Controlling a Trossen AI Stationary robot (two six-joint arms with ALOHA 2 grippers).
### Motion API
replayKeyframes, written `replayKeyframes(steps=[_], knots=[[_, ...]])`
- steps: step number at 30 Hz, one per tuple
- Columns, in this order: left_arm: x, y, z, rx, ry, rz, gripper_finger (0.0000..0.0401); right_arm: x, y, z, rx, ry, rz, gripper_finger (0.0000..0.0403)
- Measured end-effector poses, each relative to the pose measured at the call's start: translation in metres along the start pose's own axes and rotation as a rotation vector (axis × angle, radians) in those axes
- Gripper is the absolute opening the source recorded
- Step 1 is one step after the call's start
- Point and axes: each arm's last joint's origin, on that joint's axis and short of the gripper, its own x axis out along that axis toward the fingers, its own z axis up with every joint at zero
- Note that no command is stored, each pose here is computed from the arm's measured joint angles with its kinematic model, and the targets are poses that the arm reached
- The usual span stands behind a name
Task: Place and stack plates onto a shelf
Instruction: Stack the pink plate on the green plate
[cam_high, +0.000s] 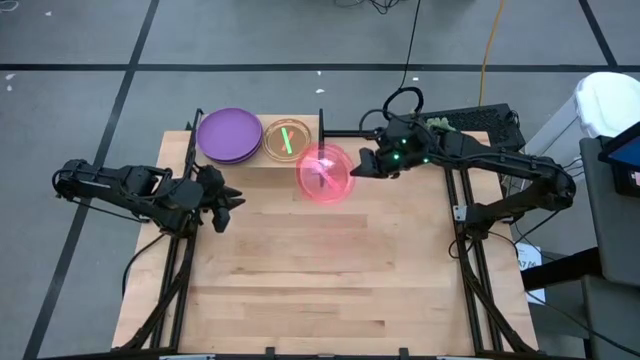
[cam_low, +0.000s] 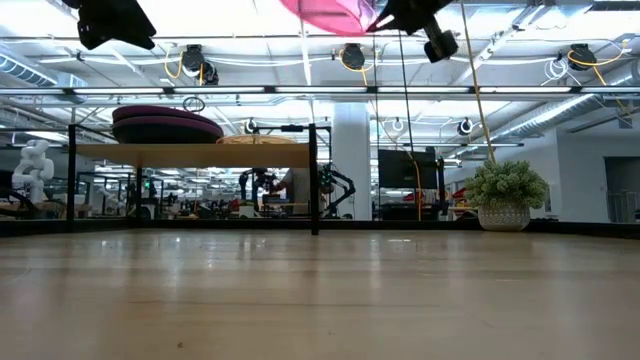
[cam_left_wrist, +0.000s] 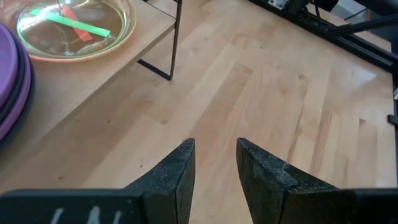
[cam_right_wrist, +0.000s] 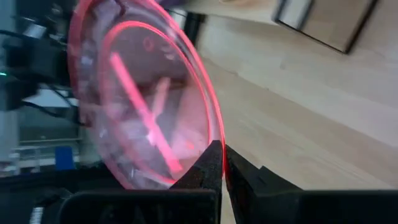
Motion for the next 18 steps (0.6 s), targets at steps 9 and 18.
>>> replayKeyframes(steps=[9,18], knots=[[0.0,0.0,0.001,0.041,-0.006,-0.004,0.0122,-0.002,0.005,0.009,0.022,-0.071,0.052,0.0],[0.0,-0.002,0.002,0.032,-0.024,-0.016,0.0122,-0.005,0.04,0.029,-0.044,-0.124,0.097,0.0]])
